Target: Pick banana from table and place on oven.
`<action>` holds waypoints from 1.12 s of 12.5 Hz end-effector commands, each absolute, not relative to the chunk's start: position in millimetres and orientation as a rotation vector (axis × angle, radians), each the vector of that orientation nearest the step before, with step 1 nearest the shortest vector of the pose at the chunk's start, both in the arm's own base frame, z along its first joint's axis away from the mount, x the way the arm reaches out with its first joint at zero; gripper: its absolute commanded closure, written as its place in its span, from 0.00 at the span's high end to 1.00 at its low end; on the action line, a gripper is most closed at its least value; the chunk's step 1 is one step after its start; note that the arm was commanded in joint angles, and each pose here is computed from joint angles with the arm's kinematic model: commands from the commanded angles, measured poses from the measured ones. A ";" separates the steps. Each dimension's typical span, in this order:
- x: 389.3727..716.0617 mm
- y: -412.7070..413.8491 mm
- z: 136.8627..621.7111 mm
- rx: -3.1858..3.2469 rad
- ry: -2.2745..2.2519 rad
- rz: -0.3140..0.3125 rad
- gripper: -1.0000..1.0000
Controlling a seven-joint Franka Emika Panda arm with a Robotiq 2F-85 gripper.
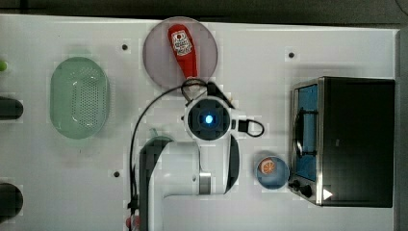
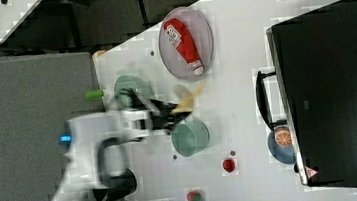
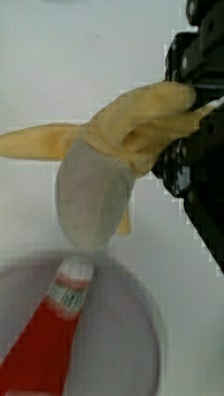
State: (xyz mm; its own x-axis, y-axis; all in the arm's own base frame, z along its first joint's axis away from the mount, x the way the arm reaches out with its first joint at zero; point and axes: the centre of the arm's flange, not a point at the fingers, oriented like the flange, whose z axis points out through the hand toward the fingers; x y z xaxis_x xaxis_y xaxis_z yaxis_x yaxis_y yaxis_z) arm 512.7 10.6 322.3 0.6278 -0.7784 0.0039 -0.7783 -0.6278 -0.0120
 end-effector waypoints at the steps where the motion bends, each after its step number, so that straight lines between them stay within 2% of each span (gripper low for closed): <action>1: 520.5 -11.7 454.7 -2.750 1.456 -0.097 0.27; 4: 503.7 -64.2 528.8 -2.688 1.588 -0.025 0.27; 6: 496.2 -120.2 541.9 -2.649 1.672 -0.030 0.27; 11: 483.9 -260.2 512.8 -2.896 1.450 -0.108 0.27; 14: 478.7 -326.1 474.0 -3.024 1.315 -0.106 0.27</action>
